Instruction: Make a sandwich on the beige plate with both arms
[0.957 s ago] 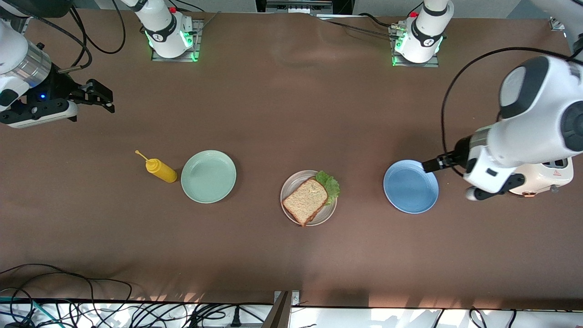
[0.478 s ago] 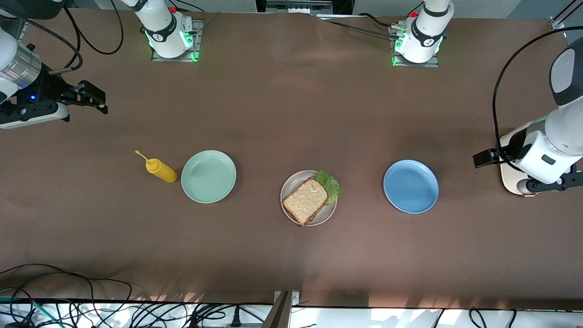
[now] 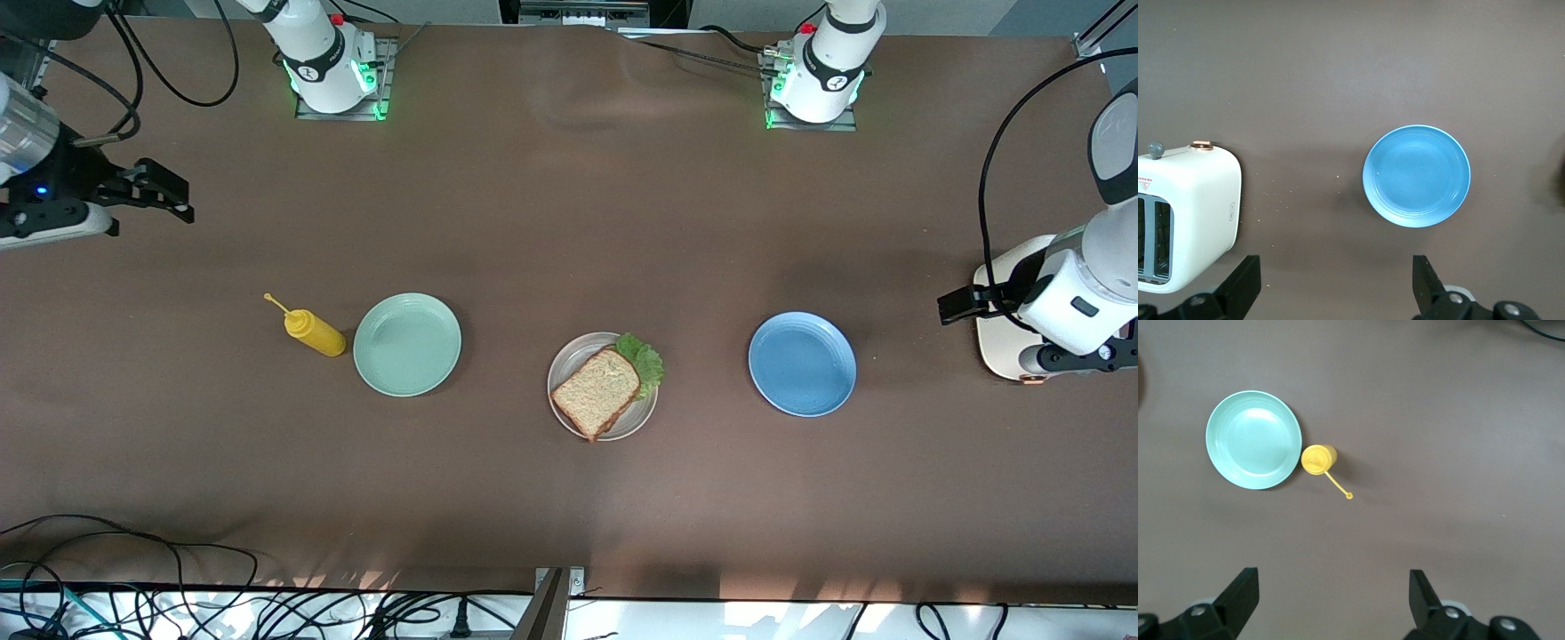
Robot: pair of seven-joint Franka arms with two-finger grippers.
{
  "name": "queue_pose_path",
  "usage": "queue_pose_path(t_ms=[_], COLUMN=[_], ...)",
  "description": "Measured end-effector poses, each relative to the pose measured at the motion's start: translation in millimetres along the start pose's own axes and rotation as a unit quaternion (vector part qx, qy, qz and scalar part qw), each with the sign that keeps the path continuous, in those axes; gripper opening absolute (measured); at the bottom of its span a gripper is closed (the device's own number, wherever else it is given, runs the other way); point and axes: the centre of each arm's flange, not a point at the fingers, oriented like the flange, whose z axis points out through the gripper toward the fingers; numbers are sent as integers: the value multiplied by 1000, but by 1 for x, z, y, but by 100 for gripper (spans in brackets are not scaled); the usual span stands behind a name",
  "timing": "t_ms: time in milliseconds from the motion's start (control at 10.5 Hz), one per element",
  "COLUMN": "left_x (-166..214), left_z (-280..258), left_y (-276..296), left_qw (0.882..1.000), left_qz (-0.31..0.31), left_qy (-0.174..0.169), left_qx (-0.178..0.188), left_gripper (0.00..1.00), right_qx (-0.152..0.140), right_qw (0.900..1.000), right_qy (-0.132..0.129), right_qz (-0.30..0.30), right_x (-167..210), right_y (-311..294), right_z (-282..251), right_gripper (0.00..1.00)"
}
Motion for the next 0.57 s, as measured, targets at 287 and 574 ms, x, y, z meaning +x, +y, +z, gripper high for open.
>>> queue_pose_path(t_ms=[287,574], left_x=[2,2], left_z=[1,2], left_y=[-19,-28], left_qw=[1000,1000], left_qz=[-15,-21], left_qy=[-1,-2], left_qx=[-4,-6], left_gripper=[100,100], right_qx=[0,0], right_qw=[1000,1000], right_qy=[4,3], right_qz=[4,4], right_x=[0,0], right_y=[5,4], right_z=[-5,-5], right_gripper=[100,100])
